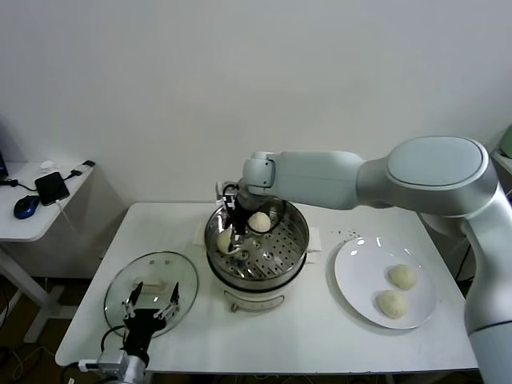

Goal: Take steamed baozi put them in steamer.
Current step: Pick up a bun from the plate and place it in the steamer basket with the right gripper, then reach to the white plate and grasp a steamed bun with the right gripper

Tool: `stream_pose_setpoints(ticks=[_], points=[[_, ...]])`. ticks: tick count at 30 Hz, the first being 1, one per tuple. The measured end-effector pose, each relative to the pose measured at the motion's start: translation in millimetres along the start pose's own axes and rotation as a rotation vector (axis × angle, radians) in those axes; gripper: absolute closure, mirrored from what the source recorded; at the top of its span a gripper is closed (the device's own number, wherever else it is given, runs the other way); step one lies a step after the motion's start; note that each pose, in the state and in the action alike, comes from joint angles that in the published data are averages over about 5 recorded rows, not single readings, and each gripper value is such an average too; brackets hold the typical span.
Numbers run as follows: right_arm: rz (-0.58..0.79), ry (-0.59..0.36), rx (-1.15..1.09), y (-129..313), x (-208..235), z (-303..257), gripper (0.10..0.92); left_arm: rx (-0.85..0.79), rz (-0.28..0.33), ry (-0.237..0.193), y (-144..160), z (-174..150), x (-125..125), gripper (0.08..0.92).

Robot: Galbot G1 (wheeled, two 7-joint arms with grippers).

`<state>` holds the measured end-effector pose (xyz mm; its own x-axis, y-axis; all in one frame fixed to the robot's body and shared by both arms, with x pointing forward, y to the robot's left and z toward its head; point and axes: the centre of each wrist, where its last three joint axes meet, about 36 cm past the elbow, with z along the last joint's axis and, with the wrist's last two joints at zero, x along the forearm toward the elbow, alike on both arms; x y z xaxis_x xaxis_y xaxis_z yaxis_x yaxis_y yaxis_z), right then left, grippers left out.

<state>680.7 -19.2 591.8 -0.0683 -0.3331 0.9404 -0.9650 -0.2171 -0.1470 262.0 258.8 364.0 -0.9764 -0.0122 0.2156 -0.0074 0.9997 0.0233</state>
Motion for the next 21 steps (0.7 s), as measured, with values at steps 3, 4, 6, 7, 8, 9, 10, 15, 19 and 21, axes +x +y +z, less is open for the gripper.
stream_pose_setpoints(ticks=[3,4,6,7,8,9,10,15,19,21], points=[[-0.016,0.01,0.02,-2,24,11,0.201,0.001,0.003,-0.003,-1,-1,1,0.177],[-0.02,0.014,0.024,-2,34,16,0.201,0.001,0.005,-0.004,-2,-2,1,0.177],[-0.021,0.025,0.028,-1,59,29,0.2,0.001,0.007,-0.006,-3,-3,2,0.177],[-0.019,0.033,0.027,0,72,36,0.2,0.001,0.009,-0.007,-3,-3,2,0.177],[-0.015,0.042,0.025,2,87,45,0.2,0.001,0.01,-0.008,-3,-4,2,0.177],[-0.011,0.052,0.021,4,101,55,0.199,0.002,0.011,-0.009,-4,-4,2,0.177],[-0.006,0.063,0.017,8,116,65,0.199,0.002,0.012,-0.01,-4,-4,2,0.177],[0.009,0.13,-0.022,40,178,127,0.2,0.003,0.017,-0.012,-6,-5,1,0.177],[-0.004,0.2,-0.077,79,200,186,0.199,0.0,0.018,-0.013,-6,-5,2,0.177],[-0.016,0.228,-0.108,101,201,214,0.199,-0.001,0.017,-0.013,-7,-5,2,0.177]])
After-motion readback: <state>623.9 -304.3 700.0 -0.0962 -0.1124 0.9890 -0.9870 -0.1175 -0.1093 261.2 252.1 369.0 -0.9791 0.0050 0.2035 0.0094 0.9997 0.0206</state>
